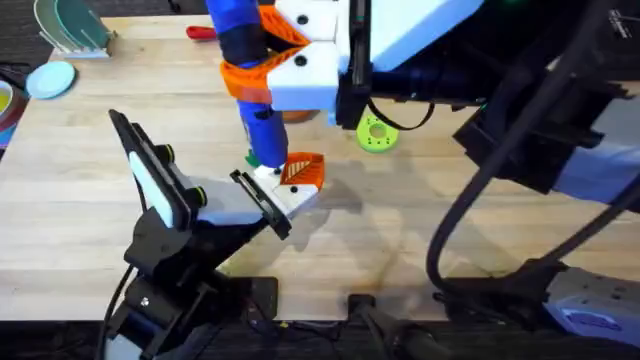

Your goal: Pick up the gripper from the table and insert it into the empty holder that is missing its gripper. Then pick up a screw, insert it into the mounting hole, and use the screwdriver to tighten it. Finally, clean up the table by picking up the vegetable and placing it into the bucket.

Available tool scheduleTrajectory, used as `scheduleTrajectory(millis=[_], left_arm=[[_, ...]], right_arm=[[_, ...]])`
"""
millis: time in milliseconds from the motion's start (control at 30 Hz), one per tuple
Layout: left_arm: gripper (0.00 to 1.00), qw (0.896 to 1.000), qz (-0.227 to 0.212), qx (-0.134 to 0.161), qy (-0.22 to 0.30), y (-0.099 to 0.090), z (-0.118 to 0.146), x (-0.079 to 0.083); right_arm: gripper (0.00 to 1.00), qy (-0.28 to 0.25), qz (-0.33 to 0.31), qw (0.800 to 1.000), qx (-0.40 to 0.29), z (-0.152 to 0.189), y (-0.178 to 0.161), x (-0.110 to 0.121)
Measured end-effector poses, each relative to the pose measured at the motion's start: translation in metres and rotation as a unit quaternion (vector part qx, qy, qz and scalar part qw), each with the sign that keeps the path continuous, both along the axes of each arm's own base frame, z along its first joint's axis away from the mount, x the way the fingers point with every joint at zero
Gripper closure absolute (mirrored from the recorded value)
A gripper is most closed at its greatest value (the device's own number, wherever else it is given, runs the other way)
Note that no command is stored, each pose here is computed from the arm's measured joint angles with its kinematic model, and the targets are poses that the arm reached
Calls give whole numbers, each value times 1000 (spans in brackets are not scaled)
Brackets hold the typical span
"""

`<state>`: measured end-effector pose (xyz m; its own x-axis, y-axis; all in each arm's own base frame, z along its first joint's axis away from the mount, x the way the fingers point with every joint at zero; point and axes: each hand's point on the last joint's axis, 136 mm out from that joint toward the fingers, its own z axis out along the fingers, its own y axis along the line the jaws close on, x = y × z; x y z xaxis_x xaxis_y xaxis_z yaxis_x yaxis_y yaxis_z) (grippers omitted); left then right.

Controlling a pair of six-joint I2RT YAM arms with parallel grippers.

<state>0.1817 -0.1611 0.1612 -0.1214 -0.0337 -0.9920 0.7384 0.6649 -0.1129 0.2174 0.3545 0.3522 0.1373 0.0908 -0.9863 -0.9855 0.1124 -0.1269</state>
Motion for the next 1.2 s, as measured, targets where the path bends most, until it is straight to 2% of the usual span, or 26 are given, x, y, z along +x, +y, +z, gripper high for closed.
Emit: scheduleTrajectory(millis=[333, 533, 600, 700, 867, 1000, 1100, 1167, 1200], left_arm=[[997, 1000, 0, -1, -7, 0, 3, 0], [997, 1000, 0, 1, -3, 0, 1, 0], [997, 1000, 0, 1, -3, 0, 1, 0], [997, 1000, 0, 1, -3, 0, 1, 0], [997, 1000, 0, 1, -3, 0, 1, 0], [997, 1000, 0, 1, -3, 0, 1, 0], [997, 1000, 0, 1, -2, 0, 1, 0], [997, 1000, 0, 1, -3, 0, 1, 0], [997, 1000, 0, 1, -3, 0, 1, 0]], right_arm=[[976, -22, 13, 999, 22, 9, -3, -3], [975, -34, -25, 996, 84, 47, -34, 17], [924, -23, -37, 995, 89, 50, -44, 25], [923, 1, -48, 995, 86, 47, -48, 34], [924, 36, -63, 996, 52, 26, -50, 46], [924, 66, -114, 991, -15, -14, -61, 71], [924, 81, -196, 973, -95, -60, -83, 100], [924, 74, -259, 950, -155, -88, -105, 119], [924, 64, -299, 932, -194, -103, -120, 129]])
